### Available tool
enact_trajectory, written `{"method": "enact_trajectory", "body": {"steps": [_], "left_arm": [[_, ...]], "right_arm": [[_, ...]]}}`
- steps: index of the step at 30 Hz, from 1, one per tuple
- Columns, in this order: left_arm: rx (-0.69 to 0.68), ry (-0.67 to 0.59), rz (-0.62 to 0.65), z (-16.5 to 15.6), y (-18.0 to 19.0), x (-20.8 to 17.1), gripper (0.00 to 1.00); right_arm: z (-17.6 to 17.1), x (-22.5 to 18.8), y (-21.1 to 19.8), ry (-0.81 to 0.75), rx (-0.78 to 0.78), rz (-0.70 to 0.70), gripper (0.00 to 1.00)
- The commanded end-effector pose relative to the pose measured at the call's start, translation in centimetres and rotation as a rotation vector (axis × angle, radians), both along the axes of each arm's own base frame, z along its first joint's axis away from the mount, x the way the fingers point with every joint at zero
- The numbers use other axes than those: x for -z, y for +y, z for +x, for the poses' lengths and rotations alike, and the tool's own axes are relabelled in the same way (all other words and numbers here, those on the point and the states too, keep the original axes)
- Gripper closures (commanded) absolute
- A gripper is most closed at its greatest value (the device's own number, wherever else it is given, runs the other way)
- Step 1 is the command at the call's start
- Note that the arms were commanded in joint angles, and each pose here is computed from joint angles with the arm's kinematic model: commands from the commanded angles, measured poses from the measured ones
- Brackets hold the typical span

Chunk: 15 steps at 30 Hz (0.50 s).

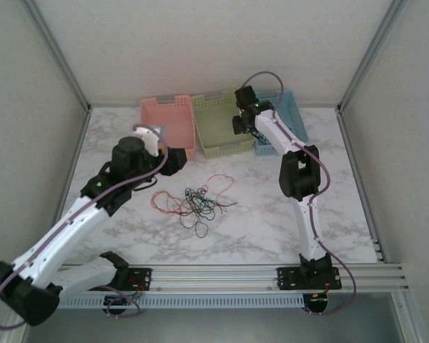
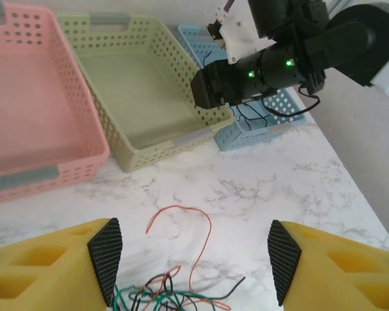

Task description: Untangle the cables

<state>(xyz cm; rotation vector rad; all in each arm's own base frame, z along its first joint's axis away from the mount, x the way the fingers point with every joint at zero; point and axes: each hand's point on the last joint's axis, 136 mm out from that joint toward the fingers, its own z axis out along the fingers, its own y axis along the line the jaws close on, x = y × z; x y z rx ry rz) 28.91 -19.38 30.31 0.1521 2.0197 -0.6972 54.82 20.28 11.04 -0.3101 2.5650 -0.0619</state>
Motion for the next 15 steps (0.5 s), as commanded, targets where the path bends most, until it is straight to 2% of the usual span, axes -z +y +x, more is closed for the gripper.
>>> {"method": "enact_trajectory", "body": {"steps": [1, 7, 9, 13, 15], "left_arm": [[-0.025, 0.06, 0.01, -1.8, 1.4, 1.7, 0.36], [-0.058, 0.08, 0.028, -3.8, 3.4, 3.3, 0.35], [-0.066, 0.088, 0.036, -4.1, 3.8, 3.8, 0.35], [-0.07, 0.085, 0.033, -4.6, 4.1, 3.6, 0.35], [-0.072, 0.088, 0.025, -4.8, 4.2, 3.3, 0.35]], "right_arm": [[0.1, 0.1, -2.0, 0.018, 0.041, -0.121, 0.52], [-0.1, -0.5, -1.5, 0.005, 0.034, -0.142, 0.67], [-0.2, -0.8, -1.4, 0.004, 0.031, -0.131, 0.73], [-0.4, -1.3, -1.3, 0.0, 0.03, -0.118, 0.95], [-0.4, -1.5, -1.2, -0.002, 0.032, -0.114, 1.0]]}}
